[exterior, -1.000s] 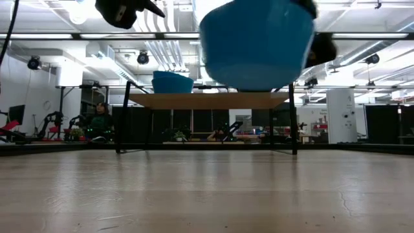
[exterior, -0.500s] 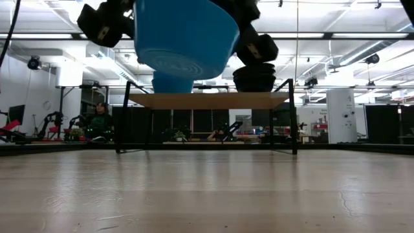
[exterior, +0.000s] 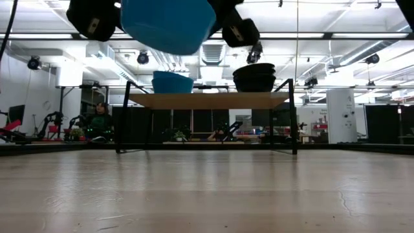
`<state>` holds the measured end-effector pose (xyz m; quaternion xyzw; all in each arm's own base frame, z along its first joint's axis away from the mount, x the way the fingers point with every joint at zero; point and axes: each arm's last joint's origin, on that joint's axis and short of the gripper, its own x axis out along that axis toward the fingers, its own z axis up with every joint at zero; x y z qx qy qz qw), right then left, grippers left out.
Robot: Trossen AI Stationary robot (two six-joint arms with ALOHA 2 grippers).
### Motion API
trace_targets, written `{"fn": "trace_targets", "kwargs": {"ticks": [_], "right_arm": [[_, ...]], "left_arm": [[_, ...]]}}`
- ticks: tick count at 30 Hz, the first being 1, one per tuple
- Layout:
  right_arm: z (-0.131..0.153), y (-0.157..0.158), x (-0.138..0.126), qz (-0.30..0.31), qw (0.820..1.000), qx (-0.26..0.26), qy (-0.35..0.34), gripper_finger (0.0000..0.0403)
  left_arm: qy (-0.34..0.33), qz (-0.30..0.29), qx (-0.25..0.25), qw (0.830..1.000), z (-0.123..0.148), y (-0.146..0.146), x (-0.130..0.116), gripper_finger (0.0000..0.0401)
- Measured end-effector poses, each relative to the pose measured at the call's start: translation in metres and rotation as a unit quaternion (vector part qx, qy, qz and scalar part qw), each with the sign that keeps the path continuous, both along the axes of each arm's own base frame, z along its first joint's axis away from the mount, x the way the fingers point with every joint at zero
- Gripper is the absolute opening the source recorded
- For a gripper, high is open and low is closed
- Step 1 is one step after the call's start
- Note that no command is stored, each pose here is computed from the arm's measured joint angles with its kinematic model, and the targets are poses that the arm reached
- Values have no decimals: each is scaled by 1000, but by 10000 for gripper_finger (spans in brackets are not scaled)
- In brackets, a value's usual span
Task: Pick & Place Mini bowls
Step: Stack the blue bowl on the other blue bowls on the shelf
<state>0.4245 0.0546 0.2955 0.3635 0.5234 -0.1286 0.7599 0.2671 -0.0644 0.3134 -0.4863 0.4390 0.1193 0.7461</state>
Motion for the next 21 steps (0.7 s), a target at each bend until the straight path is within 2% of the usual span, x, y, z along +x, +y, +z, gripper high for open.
{"fn": "trace_targets", "kwargs": {"ticks": [7, 10, 15, 18, 21], "right_arm": [[9, -1, 1, -5, 1000, 2, -11, 8], [8, -2, 1, -11, 1000, 6, -9, 9], [8, -1, 1, -10, 1000, 10, -12, 9], [11, -1, 3, -4, 1000, 8, -26, 19], [19, -2, 4, 1, 999, 3, -43, 52]], "left_arm": [[8, 3, 5, 1000, -1, 1, -1, 145], [17, 5, 9, 1000, -2, 1, -3, 109], [32, 10, 18, 999, -4, 2, -5, 22], [38, 13, 23, 999, -6, 2, -5, 10], [39, 12, 28, 999, -6, 3, -6, 4]]}}
